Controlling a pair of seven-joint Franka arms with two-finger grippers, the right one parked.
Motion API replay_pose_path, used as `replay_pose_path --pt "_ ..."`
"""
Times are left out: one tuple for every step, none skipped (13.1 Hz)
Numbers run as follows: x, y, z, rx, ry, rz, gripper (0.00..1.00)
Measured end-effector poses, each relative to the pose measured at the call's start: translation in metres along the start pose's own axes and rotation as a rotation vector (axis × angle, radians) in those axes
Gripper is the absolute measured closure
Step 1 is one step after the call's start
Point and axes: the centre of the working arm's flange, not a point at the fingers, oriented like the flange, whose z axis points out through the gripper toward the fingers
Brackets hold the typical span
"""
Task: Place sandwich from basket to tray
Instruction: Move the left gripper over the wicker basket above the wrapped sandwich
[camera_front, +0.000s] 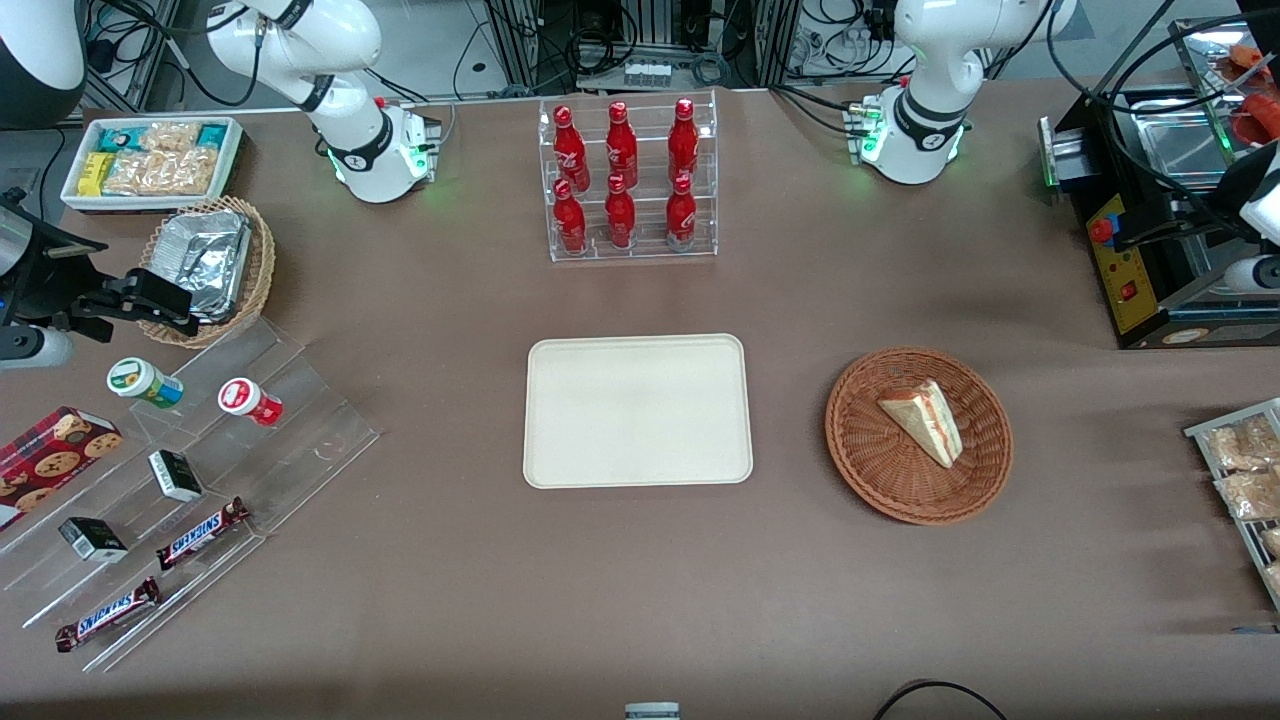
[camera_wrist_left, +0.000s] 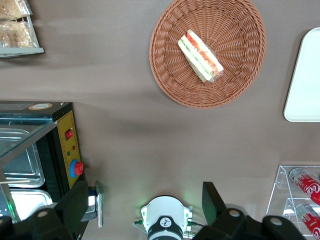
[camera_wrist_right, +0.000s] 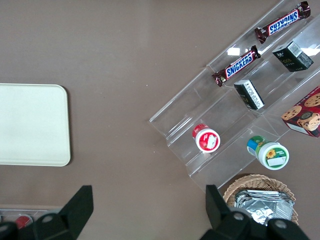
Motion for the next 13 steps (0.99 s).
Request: replay_pose_path --pt "0.0 0.002 0.0 0.001 0.0 0.004 0.0" --pt "0.001 0.004 0.001 0.002 0.0 0.008 0.0" --pt "0.002 0.005 0.001 0.002 0.0 0.01 0.0" --pt "0.005 0.005 0.003 0.002 0.003 0.01 0.0" --pt "0.011 0.005 0.007 0.003 0.008 0.01 0.0" --pt "0.019 0.006 0.012 0.004 0.011 0.008 0.0" --pt "0.028 0.006 0.019 0.004 0.013 -0.008 0.0" --pt "0.038 0.006 0.028 0.004 0.018 -0.043 0.0" --pt "0.051 0.007 0.04 0.003 0.021 -0.081 0.0" --pt "0.064 0.008 0.054 0.002 0.023 -0.107 0.0" --pt "0.075 0.01 0.069 0.002 0.024 -0.12 0.0" --pt "0.084 0.012 0.084 -0.001 0.021 -0.125 0.0" --pt "0.091 0.015 0.097 -0.011 0.017 -0.141 0.0"
